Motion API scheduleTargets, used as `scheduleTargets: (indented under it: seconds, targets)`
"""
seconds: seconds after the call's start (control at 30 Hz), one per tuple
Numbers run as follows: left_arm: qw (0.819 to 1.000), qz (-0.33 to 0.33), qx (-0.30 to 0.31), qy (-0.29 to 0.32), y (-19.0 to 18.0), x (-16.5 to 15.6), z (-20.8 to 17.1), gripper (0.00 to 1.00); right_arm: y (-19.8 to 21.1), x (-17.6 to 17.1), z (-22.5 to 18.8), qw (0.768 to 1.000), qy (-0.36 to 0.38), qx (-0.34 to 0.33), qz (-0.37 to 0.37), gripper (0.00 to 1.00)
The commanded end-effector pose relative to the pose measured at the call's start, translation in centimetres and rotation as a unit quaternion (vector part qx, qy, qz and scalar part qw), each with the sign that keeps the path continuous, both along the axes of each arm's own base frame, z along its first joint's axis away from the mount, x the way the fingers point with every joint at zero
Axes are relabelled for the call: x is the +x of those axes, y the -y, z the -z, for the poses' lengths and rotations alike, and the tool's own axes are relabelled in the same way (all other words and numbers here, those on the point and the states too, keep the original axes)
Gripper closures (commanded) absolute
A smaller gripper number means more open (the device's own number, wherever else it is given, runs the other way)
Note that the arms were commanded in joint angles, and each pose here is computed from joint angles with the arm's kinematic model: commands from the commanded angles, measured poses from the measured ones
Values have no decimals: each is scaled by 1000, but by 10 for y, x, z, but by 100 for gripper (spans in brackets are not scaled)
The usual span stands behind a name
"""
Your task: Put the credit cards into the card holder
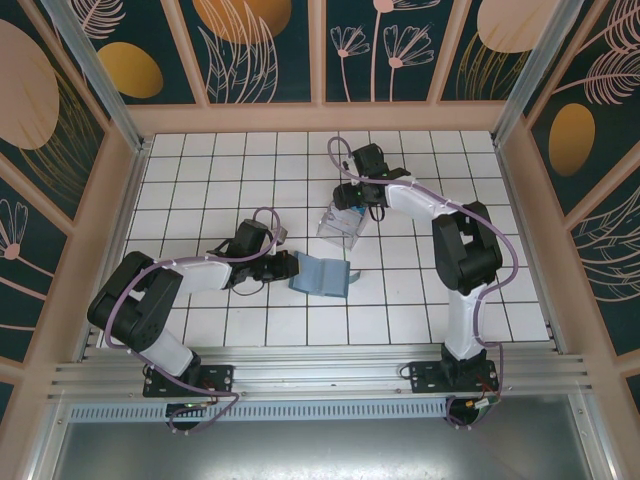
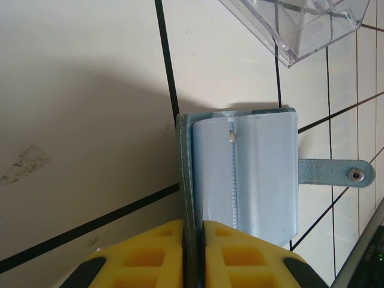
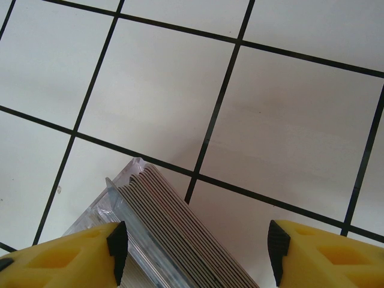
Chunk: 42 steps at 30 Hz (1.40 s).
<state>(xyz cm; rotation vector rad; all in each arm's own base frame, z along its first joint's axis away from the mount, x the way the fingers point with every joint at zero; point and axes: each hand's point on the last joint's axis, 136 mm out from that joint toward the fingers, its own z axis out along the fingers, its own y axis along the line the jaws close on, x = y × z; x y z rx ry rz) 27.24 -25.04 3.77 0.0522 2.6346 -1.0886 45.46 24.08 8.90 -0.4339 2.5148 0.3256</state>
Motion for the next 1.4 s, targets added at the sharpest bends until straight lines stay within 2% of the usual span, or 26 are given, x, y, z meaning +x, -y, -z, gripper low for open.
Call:
scheduleTargets:
  seconds: [0.0,0.8,1.0,1.2,1.27,1.37]
  targets:
    - [1000,6,-11,5,6,1,-6,84,6,2,5,1000,1,-21,7,35]
    - [1000,4,-12,6,5,1,-6,84,16,9,-32,998,52,-20,30,47]
    - [1000,6,-13,5,7,2,-6,83,16,9,-30,998,51,-21,28,48]
    - [1000,6,-12,4,6,1,-5,83,14,7,-24,999,44,-20,23,54]
    - [1000,6,-11,3,6,0,-5,83,8,3,-23,999,36,-7,8,53]
    - [1000,6,-11,4,6,1,-5,83,1,-1,-22,999,33,1,-8,45]
